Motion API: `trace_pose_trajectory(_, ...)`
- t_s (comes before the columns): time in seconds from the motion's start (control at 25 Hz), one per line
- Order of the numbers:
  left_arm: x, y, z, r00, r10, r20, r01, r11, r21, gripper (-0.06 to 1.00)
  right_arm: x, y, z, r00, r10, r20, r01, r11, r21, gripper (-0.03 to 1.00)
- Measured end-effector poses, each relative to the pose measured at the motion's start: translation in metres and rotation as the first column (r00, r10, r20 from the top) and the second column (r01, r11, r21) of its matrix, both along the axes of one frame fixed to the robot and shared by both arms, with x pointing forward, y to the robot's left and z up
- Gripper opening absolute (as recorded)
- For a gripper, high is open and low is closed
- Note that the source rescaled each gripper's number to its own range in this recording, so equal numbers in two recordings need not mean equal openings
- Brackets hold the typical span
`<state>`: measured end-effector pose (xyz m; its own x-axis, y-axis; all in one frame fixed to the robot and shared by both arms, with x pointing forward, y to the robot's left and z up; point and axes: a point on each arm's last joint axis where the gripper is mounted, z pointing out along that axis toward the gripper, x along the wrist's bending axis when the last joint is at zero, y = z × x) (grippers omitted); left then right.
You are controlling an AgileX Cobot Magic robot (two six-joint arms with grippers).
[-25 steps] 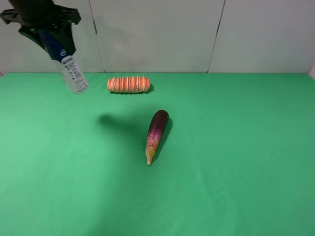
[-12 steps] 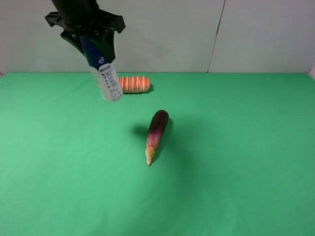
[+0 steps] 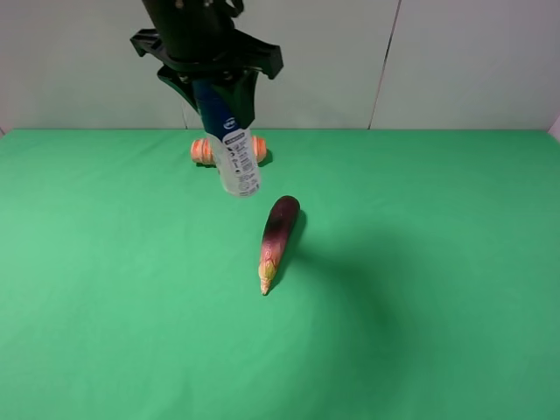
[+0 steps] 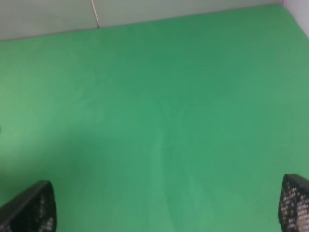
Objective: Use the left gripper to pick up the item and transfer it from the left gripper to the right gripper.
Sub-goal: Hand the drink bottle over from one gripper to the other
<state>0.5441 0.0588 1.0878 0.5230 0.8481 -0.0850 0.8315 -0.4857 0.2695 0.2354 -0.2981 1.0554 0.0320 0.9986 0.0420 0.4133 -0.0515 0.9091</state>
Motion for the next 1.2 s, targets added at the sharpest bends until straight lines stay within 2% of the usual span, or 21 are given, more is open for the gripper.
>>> trace_pose_trajectory(0.28, -0.004, -0.030, -0.014, 0.999, -0.049, -0.005, 0.049, 0.999, 0.007, 0.01, 0.000, 0.000, 0.000, 1.000, 0.000, 0.000, 0.000, 1.000, 0.000, 1.00)
trace_pose_trajectory(0.68, -0.022, -0.071, -0.005, 0.982, -0.181, 0.049, 0.182, 0.983, -0.030, 0.01, 0.000, 0.000, 0.000, 1.000, 0.000, -0.001, 0.000, 1.000, 0.000, 1.00)
trace_pose_trajectory(1.2, -0.028, -0.081, -0.003, 0.975, -0.219, 0.034, 0.221, 0.969, -0.113, 0.01, 0.000, 0.000, 0.000, 1.000, 0.000, -0.001, 0.000, 1.000, 0.000, 1.00)
